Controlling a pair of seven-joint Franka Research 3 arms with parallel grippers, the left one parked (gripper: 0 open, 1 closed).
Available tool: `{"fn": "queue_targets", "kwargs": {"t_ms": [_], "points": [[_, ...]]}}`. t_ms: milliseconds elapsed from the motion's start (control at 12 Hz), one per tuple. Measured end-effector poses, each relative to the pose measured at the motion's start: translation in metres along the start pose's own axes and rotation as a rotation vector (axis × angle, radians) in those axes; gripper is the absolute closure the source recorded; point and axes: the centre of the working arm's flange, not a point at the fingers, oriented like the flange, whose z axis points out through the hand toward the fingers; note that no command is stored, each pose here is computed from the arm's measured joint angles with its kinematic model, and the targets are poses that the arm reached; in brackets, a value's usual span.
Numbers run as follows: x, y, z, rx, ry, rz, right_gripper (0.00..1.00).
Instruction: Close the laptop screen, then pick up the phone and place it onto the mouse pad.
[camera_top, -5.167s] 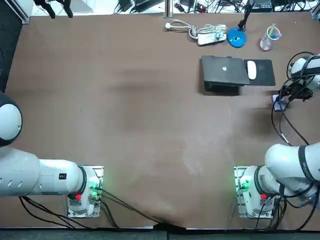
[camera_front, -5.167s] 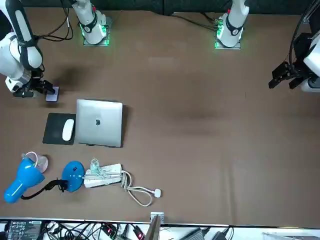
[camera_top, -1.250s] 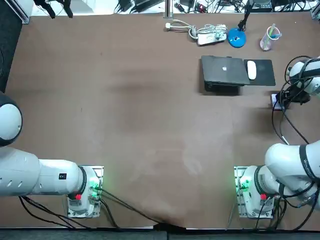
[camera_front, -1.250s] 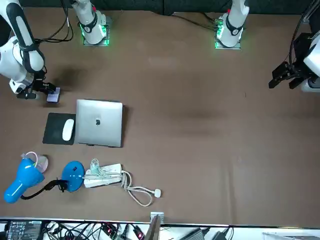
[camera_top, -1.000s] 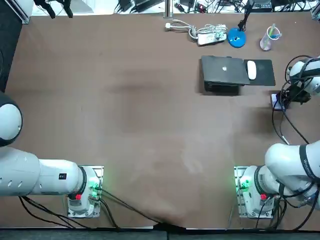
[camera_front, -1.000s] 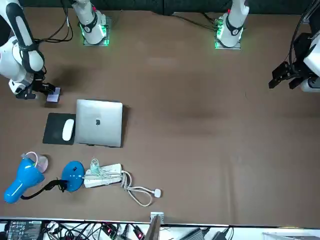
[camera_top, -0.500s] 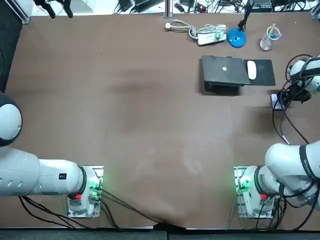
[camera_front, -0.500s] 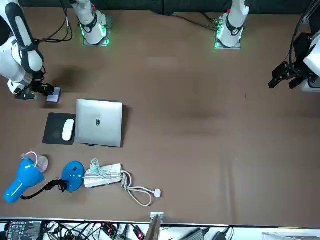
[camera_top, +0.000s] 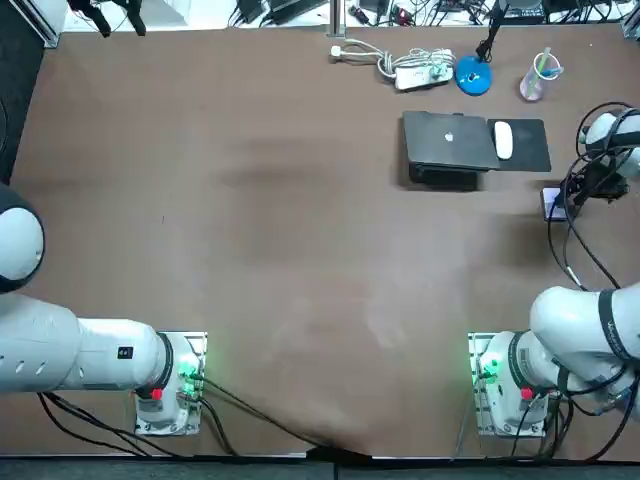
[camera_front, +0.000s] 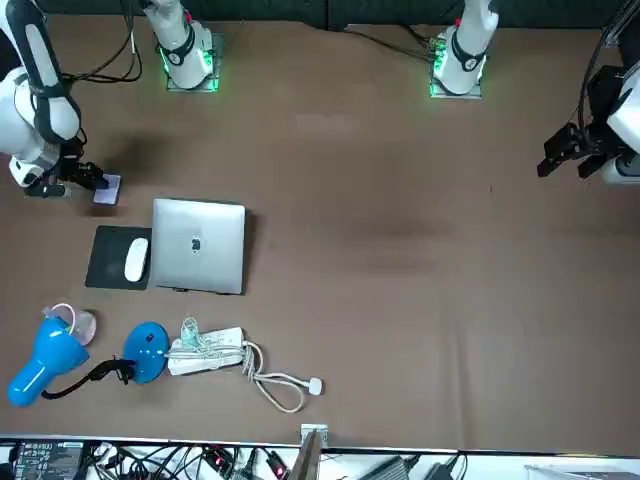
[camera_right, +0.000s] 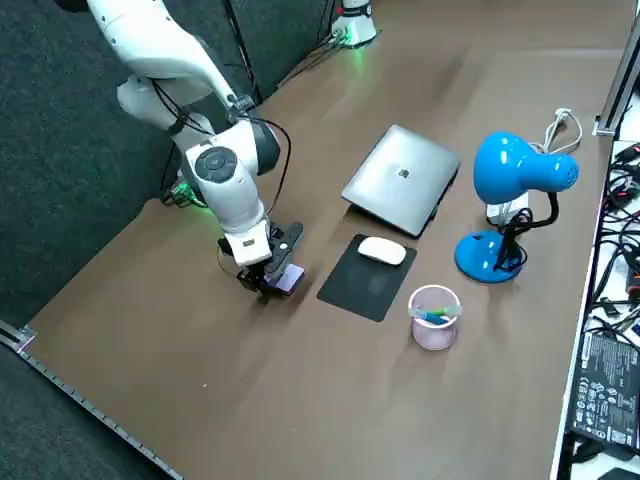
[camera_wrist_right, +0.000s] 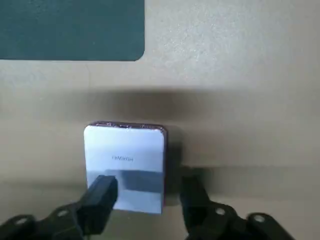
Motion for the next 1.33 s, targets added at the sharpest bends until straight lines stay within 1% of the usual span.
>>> {"fn": "queue_targets", "kwargs": {"t_ms": [83, 167, 250, 417, 750, 1000, 1333], "points": [[0.000, -0.001, -0.001, 0.002, -0.004, -0.002, 0.15], [0.000, -0.002, -0.001, 0.004, -0.008, -0.005, 0.14], [0.000, -0.003, 0.000, 0.006, -0.011, -0.008, 0.11], [0.001, -0.006, 0.003, 0.012, -0.019, -0.012, 0.00], [0.004, -0.014, 0.008, 0.018, -0.029, -0.022, 0.00], [0.007, -0.024, 0.011, 0.021, -0.042, 0.018, 0.00], [0.005, -0.026, 0.015, 0.027, -0.053, 0.022, 0.00]]}}
